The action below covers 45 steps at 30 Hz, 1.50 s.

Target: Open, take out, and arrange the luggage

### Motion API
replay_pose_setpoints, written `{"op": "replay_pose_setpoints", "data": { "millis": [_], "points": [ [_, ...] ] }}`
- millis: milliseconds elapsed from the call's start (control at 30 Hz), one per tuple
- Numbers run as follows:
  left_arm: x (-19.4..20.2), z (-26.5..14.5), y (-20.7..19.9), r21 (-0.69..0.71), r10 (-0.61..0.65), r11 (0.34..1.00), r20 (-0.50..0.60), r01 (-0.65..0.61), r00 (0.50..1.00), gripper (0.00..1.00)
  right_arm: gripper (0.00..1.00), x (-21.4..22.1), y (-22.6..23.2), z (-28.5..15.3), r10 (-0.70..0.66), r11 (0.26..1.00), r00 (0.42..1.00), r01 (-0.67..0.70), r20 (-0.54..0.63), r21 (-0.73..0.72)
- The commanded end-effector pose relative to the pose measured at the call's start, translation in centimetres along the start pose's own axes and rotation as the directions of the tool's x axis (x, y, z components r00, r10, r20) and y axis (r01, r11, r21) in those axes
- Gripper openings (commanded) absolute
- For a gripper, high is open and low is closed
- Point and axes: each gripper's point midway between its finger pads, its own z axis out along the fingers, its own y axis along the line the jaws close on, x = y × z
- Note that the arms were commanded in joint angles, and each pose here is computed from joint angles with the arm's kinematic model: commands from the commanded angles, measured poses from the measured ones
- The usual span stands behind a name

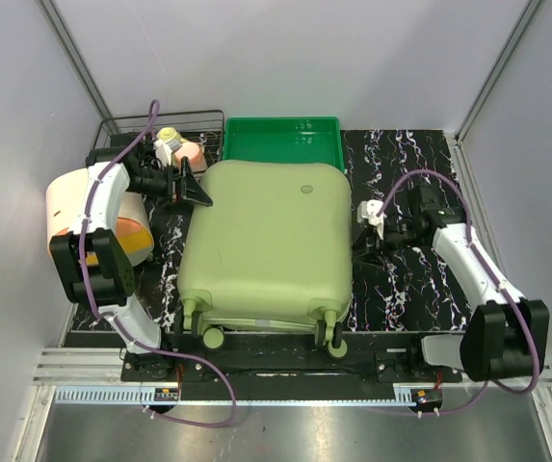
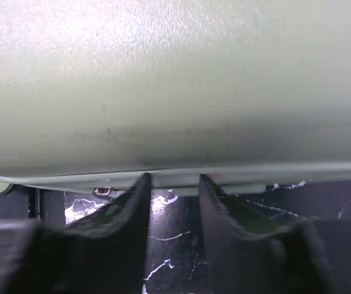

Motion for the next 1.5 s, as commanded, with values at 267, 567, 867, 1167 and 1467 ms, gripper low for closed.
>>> {"op": "replay_pose_setpoints", "data": {
  "millis": [267, 567, 867, 1167, 1467],
  "points": [
    [0.3, 1.0, 1.3, -0.067, 0.159, 0.985, -0.007, -0.16, 0.987, 0.99, 0.84, -0.1, 6.2, -2.5, 0.138, 0.988, 0.989, -0.133, 0.06, -0.08],
    [0.6, 0.9, 1.1, -0.062, 0.153, 0.986, 0.019, -0.152, 0.988, 0.99, 0.79, 2.4, 5.8, -0.8, 0.171, 0.985, 0.985, -0.17, 0.031, -0.041],
    [0.3, 1.0, 1.2, -0.054, 0.139, 0.989, 0.036, -0.137, 0.99, 0.99, 0.71, 4.1, 5.5, 2.4, 0.143, 0.989, 0.99, -0.143, 0.004, -0.033],
    [0.6, 1.2, 1.6, -0.05, 0.126, 0.991, 0.034, -0.125, 0.991, 0.99, 0.36, 4.6, 3.6, 2.9, 0.097, 0.994, 0.995, -0.097, 0.015, 0.056],
    [0.6, 1.3, 2.2, -0.054, 0.122, 0.991, 0.03, -0.12, 0.992, 0.99, 0.02, 4.8, 2.1, 1.9, 0.073, 0.984, 0.997, -0.068, -0.024, 0.164]
  ]
}}
